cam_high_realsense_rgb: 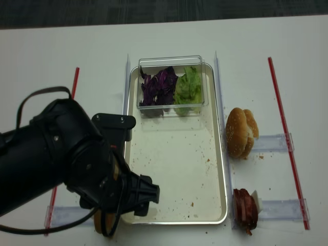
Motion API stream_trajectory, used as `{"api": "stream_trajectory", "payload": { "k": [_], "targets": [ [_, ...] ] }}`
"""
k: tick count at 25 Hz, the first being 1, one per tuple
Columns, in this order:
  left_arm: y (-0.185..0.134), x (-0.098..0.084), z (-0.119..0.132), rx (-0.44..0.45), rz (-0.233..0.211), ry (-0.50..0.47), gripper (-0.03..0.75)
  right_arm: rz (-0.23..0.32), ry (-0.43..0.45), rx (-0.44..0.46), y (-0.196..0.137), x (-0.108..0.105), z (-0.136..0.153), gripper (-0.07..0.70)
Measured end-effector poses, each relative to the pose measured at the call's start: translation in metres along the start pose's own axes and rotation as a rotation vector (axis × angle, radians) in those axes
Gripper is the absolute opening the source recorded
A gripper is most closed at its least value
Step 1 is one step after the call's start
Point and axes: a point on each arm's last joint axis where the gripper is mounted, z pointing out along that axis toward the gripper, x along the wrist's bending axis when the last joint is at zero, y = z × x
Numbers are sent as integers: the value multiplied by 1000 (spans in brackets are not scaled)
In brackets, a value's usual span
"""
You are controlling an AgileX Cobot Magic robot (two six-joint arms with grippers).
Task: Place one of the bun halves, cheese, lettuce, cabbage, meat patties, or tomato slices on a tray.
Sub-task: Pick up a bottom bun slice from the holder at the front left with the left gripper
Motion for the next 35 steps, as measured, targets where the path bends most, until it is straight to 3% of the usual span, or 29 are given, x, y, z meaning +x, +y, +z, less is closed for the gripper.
{"api": "stream_trajectory", "payload": {
  "k": [10, 18, 29, 35],
  "targets": [
    [8, -5, 25, 40, 25, 72, 566, 0, 0, 0, 0, 0, 0, 445],
    [19, 5, 35, 62, 8, 98, 553, 0, 0, 0, 0, 0, 0, 445],
    [23, 15, 35, 81, 15, 114, 449, 0, 0, 0, 0, 0, 0, 445],
    [22, 16, 35, 90, 18, 118, 313, 0, 0, 0, 0, 0, 0, 445]
  ]
}}
